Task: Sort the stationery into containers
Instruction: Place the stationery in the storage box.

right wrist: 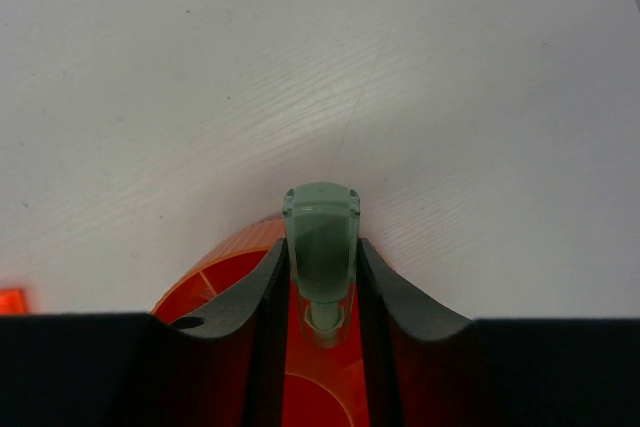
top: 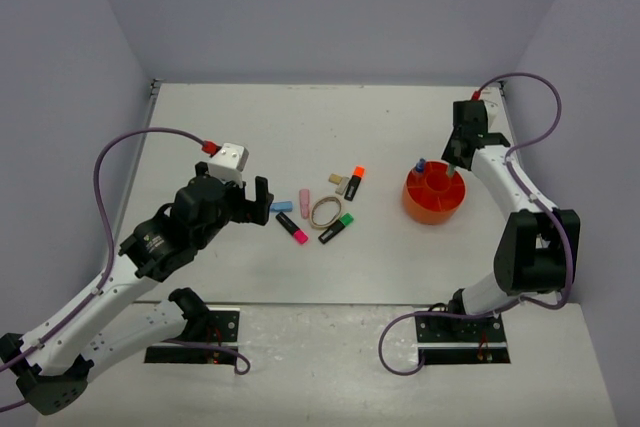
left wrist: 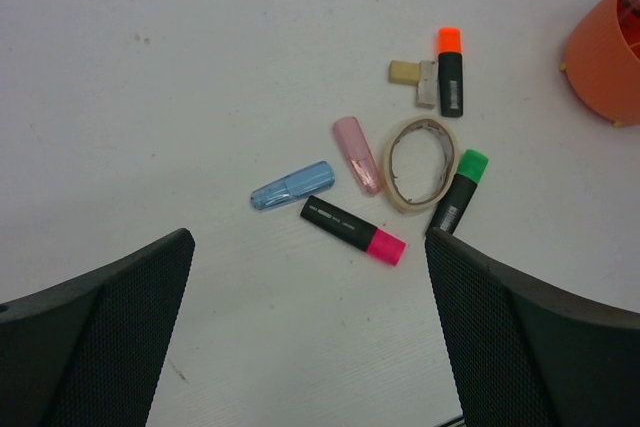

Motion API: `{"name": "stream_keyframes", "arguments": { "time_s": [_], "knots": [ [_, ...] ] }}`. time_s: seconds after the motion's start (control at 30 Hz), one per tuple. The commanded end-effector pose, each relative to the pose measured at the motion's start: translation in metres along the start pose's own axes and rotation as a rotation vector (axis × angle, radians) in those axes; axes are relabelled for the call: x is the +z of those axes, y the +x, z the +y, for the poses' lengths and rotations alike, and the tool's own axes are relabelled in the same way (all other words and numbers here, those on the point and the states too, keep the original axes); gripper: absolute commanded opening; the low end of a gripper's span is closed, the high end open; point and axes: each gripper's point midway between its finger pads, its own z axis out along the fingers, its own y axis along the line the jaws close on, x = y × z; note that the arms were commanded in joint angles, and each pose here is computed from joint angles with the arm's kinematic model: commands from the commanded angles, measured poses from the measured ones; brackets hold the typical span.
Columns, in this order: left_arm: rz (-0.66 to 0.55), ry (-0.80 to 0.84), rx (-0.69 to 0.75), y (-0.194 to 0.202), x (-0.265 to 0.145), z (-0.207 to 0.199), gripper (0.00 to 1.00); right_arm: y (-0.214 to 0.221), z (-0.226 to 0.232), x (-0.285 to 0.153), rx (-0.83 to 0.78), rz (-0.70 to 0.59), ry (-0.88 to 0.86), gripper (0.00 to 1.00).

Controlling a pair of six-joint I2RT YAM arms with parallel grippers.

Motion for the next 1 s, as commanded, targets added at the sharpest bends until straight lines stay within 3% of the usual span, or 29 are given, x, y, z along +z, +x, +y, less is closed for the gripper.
{"name": "stream_keyframes", "arguments": {
  "time_s": [0.0, 0.23, 0.43, 0.53, 0.73, 0.97],
  "knots": [
    [-0.031, 0.015, -0.005, -0.006, 0.001, -0.003, 1.0, -0.01, -0.001, -0.011, 0.039, -0.065, 0.008, 0.06],
    [-0.031, 0.01, -0.003, -0.007, 0.002, -0.002, 1.0, -0.007, -0.005, -0.01, 0.03, -0.065, 0.041, 0.2],
    [-0.029, 0.007, -0.001, -0.006, 0.003, -0.002, 1.0, -0.004, -0.002, -0.012, 0.031, -0.071, 0.023, 0.21],
    [-0.027, 0.004, 0.002, -0.006, 0.003, -0.002, 1.0, -0.003, -0.001, -0.013, 0.03, -0.071, 0.017, 0.28],
    [-0.027, 0.003, 0.002, -0.006, 0.004, -0.002, 1.0, -0.003, 0.002, -0.019, 0.04, -0.077, 0.0, 0.32],
    [-0.026, -0.001, 0.002, -0.006, 0.004, -0.001, 1.0, -0.002, 0.003, -0.02, 0.044, -0.075, -0.009, 0.33]
  ]
}}
